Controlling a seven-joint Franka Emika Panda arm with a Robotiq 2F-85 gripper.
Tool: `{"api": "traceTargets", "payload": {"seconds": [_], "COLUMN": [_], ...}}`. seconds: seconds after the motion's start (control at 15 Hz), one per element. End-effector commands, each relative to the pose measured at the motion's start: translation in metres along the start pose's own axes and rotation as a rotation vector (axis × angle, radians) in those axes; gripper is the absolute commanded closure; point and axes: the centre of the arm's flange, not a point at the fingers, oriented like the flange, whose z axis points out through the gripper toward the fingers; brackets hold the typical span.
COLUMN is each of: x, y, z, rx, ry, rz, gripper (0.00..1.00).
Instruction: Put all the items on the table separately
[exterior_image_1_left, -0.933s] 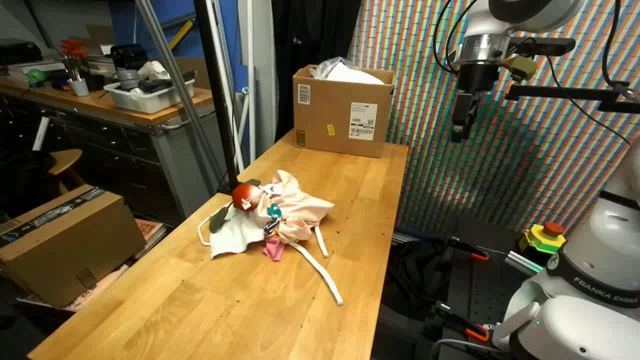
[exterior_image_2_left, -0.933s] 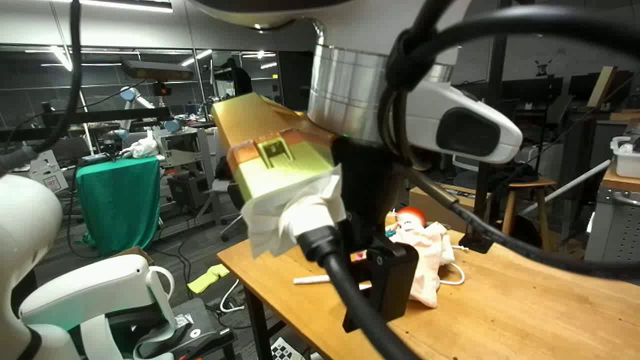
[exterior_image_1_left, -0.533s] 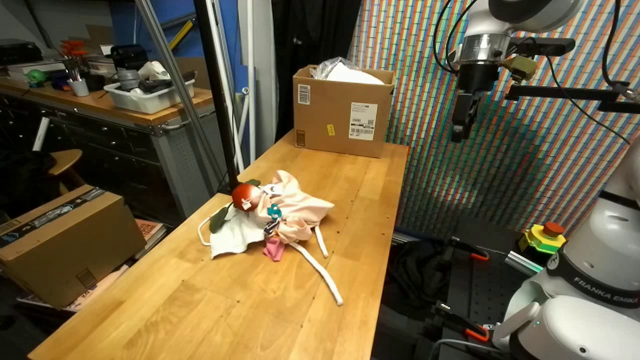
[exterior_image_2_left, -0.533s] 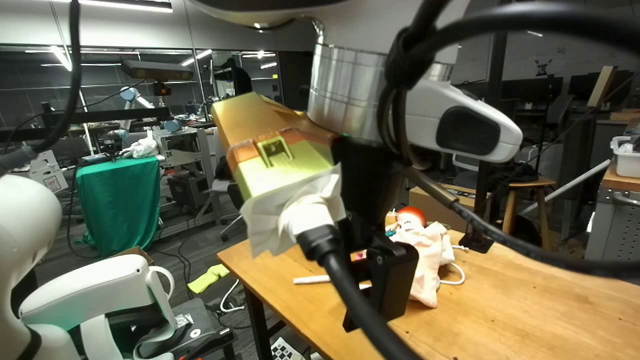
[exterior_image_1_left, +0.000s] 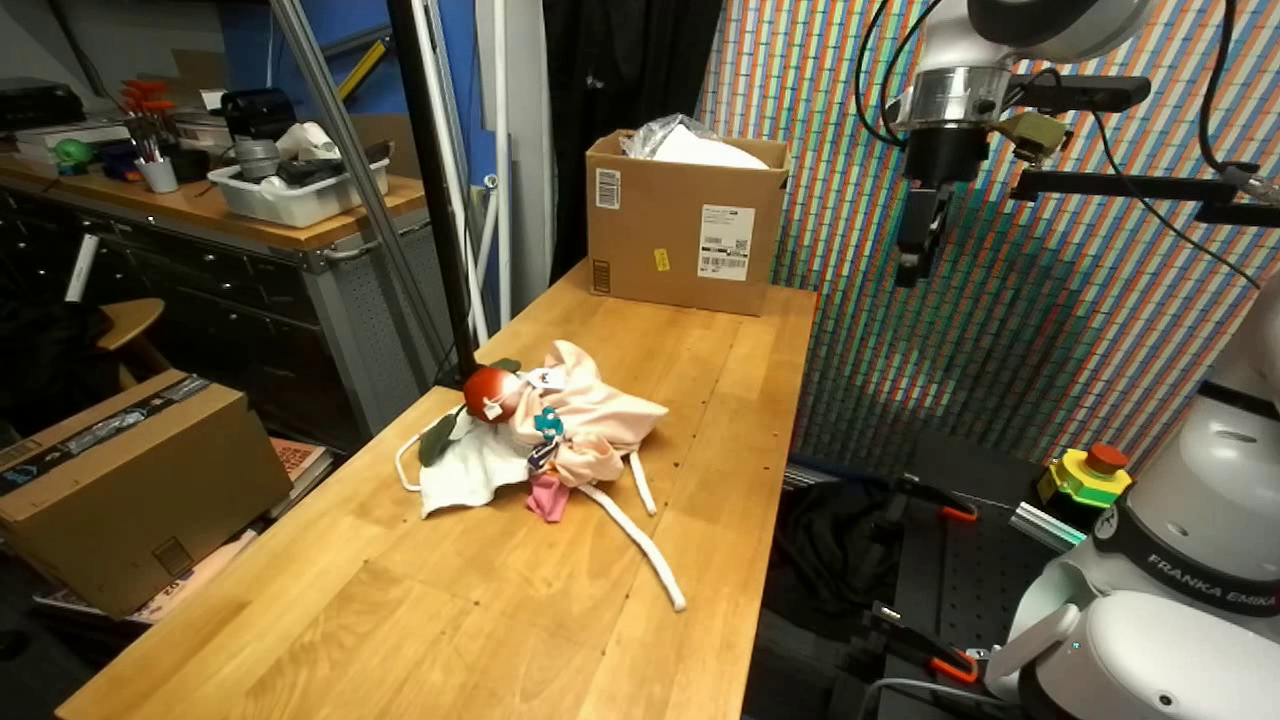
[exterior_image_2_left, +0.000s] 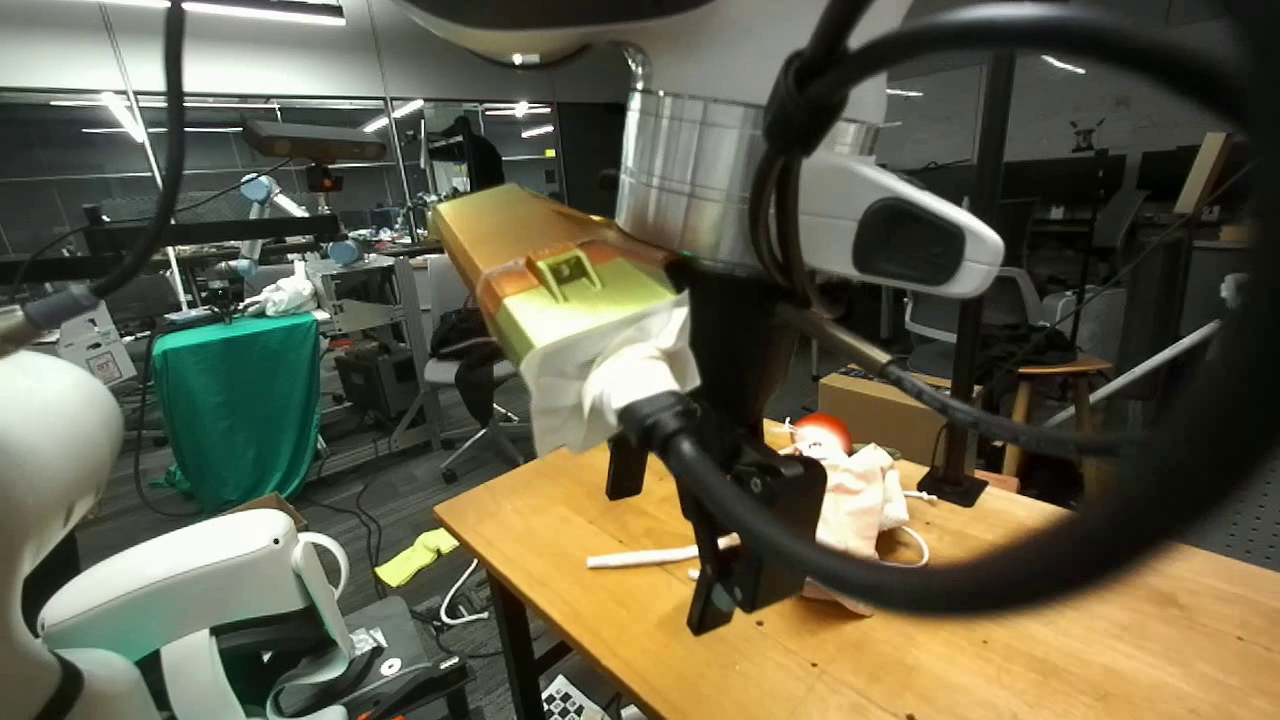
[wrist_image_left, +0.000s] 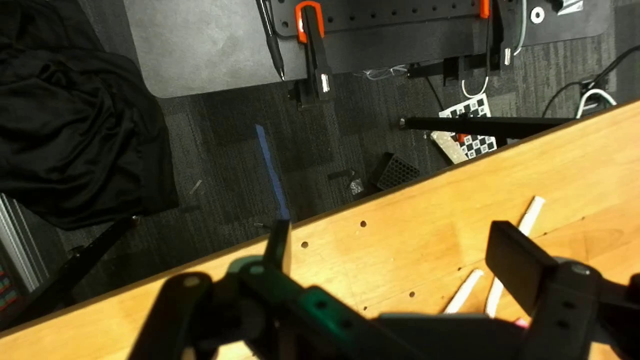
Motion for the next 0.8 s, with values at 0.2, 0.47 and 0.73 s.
{"api": "traceTargets", "payload": {"seconds": [0.2, 0.47, 0.73], "x": [0.056, 0.090, 0.131], "y": [-0.071, -0.121, -0.162], "z": [-0.011, -0.009, -0.006], "rx": [-0.093, -0.114, -0.138], "ry": [-0.004, -0.017, -0.034], "rz": [-0.102, -0.174, -0.233], "gripper": [0.00, 0.00, 0.00]}}
